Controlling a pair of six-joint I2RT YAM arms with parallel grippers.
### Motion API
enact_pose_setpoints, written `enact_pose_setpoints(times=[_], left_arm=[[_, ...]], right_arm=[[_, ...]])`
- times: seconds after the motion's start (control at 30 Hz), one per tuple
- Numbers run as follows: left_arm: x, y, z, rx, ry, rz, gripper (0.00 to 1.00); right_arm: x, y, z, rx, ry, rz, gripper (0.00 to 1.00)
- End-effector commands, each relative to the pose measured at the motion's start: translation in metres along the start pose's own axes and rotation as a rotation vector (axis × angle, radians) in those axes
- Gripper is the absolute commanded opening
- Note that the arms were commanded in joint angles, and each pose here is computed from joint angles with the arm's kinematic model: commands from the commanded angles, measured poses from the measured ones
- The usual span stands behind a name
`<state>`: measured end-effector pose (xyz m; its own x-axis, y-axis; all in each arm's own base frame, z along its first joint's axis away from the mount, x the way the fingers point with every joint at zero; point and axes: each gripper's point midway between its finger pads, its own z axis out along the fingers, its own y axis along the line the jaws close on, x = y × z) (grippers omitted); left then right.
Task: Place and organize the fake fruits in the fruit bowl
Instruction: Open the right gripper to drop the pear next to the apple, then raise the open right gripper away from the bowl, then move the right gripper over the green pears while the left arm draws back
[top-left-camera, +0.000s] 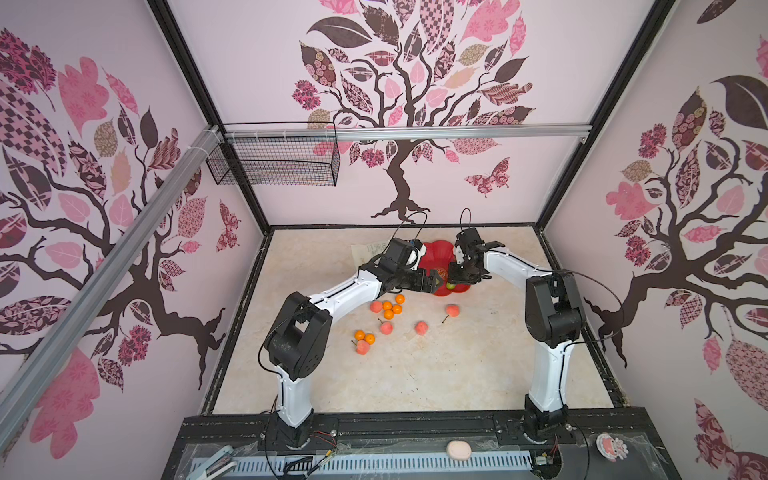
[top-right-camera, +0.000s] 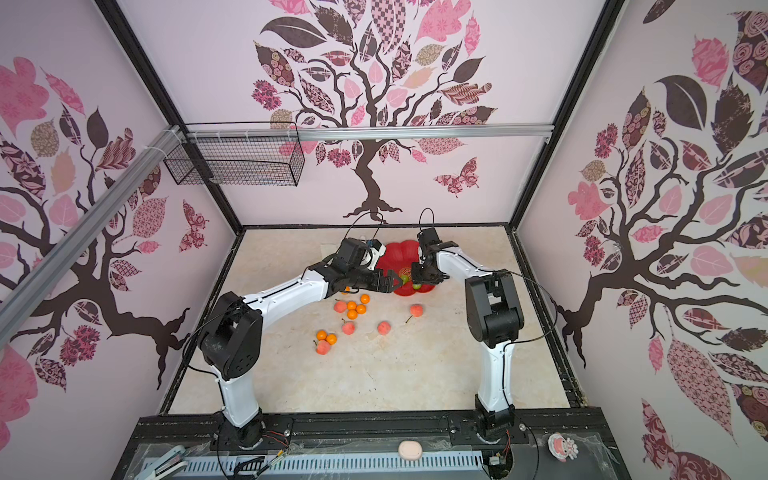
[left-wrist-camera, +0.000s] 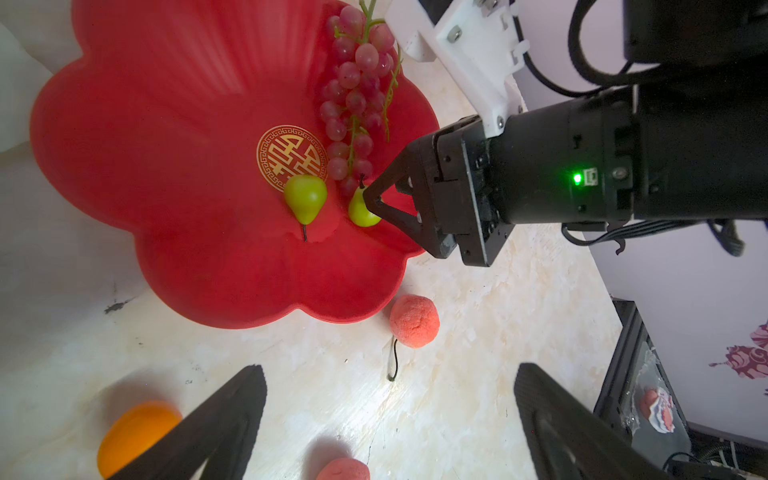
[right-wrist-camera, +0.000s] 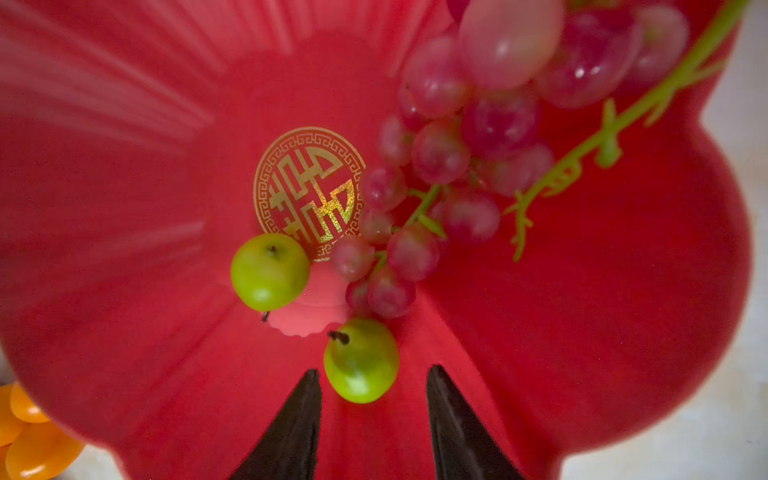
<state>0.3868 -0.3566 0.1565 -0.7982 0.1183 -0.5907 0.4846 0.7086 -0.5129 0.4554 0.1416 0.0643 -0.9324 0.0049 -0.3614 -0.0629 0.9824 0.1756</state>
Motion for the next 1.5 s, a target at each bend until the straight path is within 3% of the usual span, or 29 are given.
enact_pose_setpoints(times=[0.0,0.23,0.43,0.83,1.47], left_arm=[[-0.03,-0.006,-0.033,-0.019,-0.104,0.041,0.98],[-0.049,0.013,-0.072,-0.059,-0.199,-0.007,0.98],[-0.049,0.043,-0.103,-0.095,-0.246,-0.095,0.98],[-0.011,0.104,-0.154,-0.184,-0.289,-0.248,0.98],[0.035,0.173,-0.207,-0.294,-0.376,-0.478,0.98]], right_arm=[[-0.028,0.009,-0.048,-0.023,-0.141,-0.005,0.46],[-0.035,0.045,-0.081,-0.095,-0.245,-0.043,0.48],[-0.03,0.098,-0.087,-0.142,-0.274,-0.127,0.49],[-0.009,0.186,-0.065,-0.222,-0.23,-0.231,0.49],[0.04,0.287,-0.02,-0.298,-0.13,-0.373,0.49]])
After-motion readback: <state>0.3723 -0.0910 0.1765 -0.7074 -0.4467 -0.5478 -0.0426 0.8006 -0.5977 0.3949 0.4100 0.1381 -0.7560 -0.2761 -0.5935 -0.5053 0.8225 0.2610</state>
